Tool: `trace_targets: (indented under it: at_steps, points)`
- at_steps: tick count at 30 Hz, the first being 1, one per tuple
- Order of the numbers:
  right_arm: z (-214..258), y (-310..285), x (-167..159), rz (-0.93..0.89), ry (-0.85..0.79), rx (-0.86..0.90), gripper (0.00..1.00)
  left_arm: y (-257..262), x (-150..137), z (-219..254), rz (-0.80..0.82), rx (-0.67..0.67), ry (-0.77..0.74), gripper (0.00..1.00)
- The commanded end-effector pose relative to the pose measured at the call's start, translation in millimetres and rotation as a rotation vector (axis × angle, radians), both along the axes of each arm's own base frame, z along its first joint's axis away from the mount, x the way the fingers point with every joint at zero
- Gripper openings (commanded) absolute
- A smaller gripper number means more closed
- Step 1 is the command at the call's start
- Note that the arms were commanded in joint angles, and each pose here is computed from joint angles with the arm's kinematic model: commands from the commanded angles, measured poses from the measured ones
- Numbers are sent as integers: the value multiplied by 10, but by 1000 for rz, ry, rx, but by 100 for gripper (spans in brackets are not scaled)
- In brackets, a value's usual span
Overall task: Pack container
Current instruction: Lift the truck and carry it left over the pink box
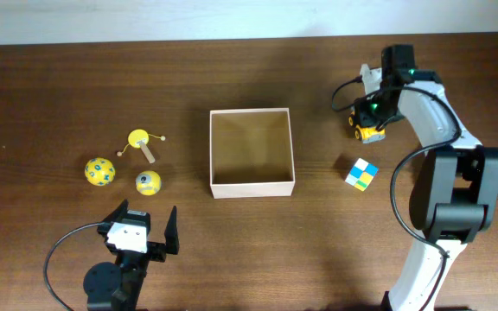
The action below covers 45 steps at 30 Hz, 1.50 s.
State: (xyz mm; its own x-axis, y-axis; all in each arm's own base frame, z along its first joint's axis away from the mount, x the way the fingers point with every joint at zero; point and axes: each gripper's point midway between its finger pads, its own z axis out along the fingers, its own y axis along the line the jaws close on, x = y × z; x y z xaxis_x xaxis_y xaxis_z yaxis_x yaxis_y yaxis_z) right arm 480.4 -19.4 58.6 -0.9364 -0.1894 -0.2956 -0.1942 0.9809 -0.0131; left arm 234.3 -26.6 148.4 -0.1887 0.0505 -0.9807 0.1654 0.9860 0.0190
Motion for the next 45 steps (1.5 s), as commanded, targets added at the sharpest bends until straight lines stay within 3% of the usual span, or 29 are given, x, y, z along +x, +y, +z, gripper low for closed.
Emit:
trace_targets:
  at_steps: [1,9,18,30,45]
  points:
    - [359,55,211,20,-71,-18,43,-4,-1,-5,-7,13,-7,99]
    - [1133,701,227,145,-120,64,43,-4,-1,-5,-7,14,-7,99]
    - [1710,1755,-146,214,-112,158,38,-4,-1,-5,-7,13,-7,99]
    - [1743,2974,-695,341,-94,200,39,-4,-1,-5,-7,13,-7,99]
    - [1497,3125,-759,243,-54,146,39,-4,-1,-5,-7,13,-7,99]
